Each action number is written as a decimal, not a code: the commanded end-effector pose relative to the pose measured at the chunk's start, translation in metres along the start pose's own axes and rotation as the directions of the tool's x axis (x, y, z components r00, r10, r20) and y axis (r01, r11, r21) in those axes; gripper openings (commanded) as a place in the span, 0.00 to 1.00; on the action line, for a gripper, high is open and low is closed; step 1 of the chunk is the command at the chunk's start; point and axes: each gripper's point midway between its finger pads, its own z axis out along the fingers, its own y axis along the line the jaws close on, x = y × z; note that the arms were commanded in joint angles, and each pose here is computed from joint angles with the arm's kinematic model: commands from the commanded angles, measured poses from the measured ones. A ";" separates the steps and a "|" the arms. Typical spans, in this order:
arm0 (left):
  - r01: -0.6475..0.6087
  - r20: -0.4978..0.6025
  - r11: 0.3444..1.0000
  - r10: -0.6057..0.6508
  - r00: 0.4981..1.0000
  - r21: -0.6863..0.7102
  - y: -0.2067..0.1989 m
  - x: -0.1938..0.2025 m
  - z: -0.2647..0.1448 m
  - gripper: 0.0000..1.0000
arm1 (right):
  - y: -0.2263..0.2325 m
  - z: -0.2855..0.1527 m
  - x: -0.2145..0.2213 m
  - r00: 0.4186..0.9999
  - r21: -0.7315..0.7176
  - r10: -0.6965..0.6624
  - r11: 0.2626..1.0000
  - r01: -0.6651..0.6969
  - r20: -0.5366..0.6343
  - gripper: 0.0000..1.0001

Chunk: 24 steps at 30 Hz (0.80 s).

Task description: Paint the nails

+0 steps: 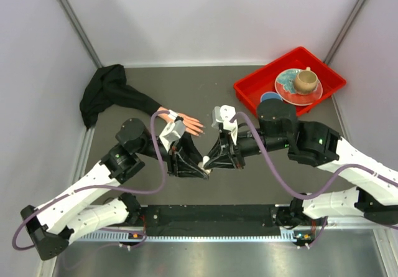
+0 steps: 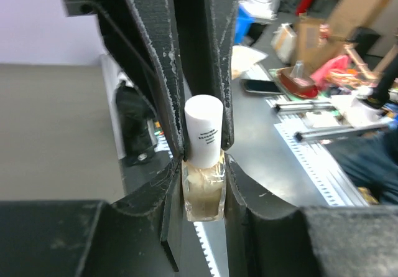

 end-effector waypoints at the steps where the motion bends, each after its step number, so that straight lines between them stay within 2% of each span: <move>1: -0.146 -0.016 0.951 0.147 0.989 -0.272 0.031 -0.022 -0.012 0.00 | -0.039 0.009 -0.007 1.000 0.188 0.003 0.982 -0.005 0.011 0.09; 2: -0.164 -0.014 0.928 0.169 0.985 -0.334 0.038 -0.024 -0.018 0.00 | -0.045 0.008 -0.007 0.998 0.236 0.060 0.970 -0.061 0.012 0.15; 3: -0.173 -0.018 0.903 0.180 0.983 -0.393 0.048 -0.024 -0.023 0.00 | -0.055 0.009 -0.005 0.996 0.289 0.094 0.953 -0.092 0.006 0.31; 4: -0.185 -0.018 0.841 0.205 0.979 -0.508 0.068 -0.027 -0.034 0.00 | -0.070 0.002 -0.005 0.992 0.388 0.128 0.914 -0.120 0.006 0.39; 6: -0.205 -0.030 0.786 0.231 0.972 -0.583 0.082 -0.026 -0.044 0.00 | -0.082 -0.002 -0.005 0.978 0.471 0.207 0.860 -0.197 0.031 0.49; 7: -0.216 -0.044 0.730 0.248 0.968 -0.649 0.095 -0.027 -0.054 0.00 | -0.094 -0.006 -0.003 0.971 0.542 0.236 0.811 -0.218 0.038 0.51; 12: -0.221 -0.068 0.623 0.259 0.963 -0.750 0.116 -0.023 -0.073 0.00 | -0.105 -0.013 -0.020 0.935 0.613 0.323 0.712 -0.342 0.146 0.52; 13: -0.209 -0.057 0.594 0.264 0.963 -0.777 0.119 -0.026 -0.078 0.00 | -0.112 -0.009 -0.016 0.931 0.642 0.337 0.684 -0.345 0.141 0.51; 16: -0.196 -0.018 0.571 0.302 0.953 -0.797 0.116 -0.032 -0.084 0.00 | -0.118 -0.011 -0.016 0.921 0.687 0.366 0.636 -0.352 0.132 0.47; 17: -0.190 -0.002 0.554 0.321 0.947 -0.811 0.114 -0.037 -0.089 0.00 | -0.120 -0.005 -0.012 0.919 0.693 0.376 0.631 -0.348 0.119 0.46; 20: -0.165 0.016 0.529 0.321 0.947 -0.832 0.115 -0.035 -0.095 0.00 | -0.120 0.007 -0.013 0.909 0.681 0.398 0.632 -0.369 0.124 0.34; 24: -0.150 0.052 0.532 0.345 0.937 -0.833 0.112 -0.042 -0.095 0.00 | -0.121 0.016 -0.020 0.908 0.670 0.397 0.639 -0.378 0.134 0.33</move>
